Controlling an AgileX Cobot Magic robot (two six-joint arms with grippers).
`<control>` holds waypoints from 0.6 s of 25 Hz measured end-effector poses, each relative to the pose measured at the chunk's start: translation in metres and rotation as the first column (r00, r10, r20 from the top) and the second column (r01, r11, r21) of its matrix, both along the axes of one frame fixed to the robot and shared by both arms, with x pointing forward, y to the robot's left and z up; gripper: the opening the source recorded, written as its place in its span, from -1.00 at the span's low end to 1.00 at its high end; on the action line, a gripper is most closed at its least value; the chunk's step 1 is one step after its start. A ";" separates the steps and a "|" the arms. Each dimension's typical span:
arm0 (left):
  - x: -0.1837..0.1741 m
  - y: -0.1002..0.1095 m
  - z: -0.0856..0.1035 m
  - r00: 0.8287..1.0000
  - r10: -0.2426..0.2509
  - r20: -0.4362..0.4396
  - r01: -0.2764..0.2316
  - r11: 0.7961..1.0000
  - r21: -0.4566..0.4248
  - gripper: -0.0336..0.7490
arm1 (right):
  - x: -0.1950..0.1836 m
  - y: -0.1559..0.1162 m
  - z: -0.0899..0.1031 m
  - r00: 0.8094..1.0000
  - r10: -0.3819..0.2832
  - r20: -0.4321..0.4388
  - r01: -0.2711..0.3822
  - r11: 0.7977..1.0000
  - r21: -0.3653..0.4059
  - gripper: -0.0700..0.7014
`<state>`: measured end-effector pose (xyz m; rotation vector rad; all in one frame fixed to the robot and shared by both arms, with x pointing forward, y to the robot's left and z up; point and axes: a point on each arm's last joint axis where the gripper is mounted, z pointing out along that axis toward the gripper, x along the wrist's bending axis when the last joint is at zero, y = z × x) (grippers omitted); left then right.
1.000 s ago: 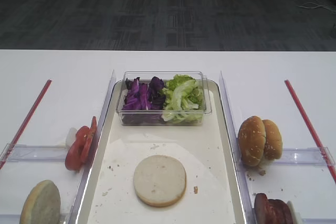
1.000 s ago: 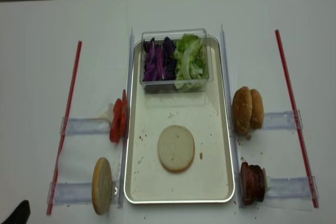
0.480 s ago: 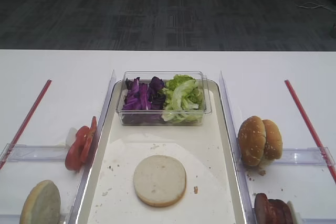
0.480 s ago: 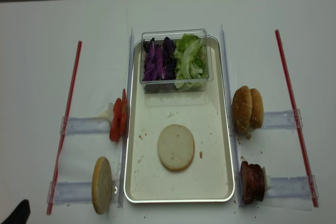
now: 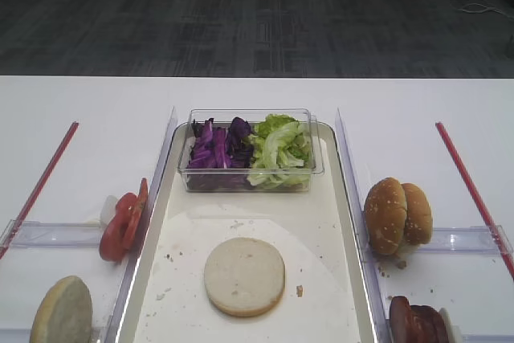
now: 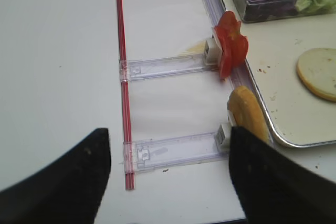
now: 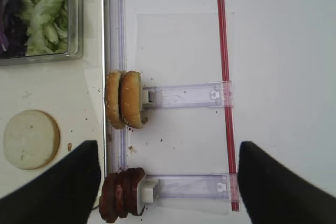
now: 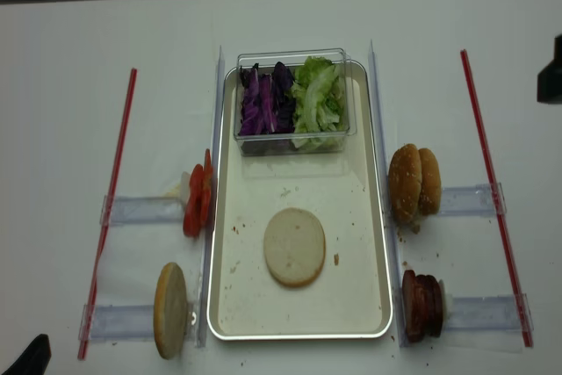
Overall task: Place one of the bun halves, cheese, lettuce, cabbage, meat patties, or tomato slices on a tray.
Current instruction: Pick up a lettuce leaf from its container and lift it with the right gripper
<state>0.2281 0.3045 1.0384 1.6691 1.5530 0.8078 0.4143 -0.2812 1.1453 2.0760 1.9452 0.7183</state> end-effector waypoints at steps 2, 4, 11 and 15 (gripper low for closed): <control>0.000 0.000 0.000 1.000 0.000 0.000 0.000 1.000 0.000 0.25 | 0.019 0.000 0.002 1.000 0.001 -0.030 -0.001 1.000 0.000 0.62; 0.000 0.000 0.000 1.000 0.000 0.000 0.000 1.000 0.000 0.25 | 0.037 0.000 0.001 0.999 0.000 -0.052 0.000 1.000 0.000 0.62; 0.000 0.000 0.000 1.000 0.000 0.000 0.000 1.000 0.000 0.25 | 0.072 0.001 -0.016 0.995 0.006 -0.098 -0.006 1.000 -0.006 0.62; 0.000 0.000 0.000 1.000 0.000 0.000 0.000 1.000 0.000 0.25 | 0.082 0.001 -0.026 0.991 0.006 -0.131 -0.007 1.000 -0.007 0.62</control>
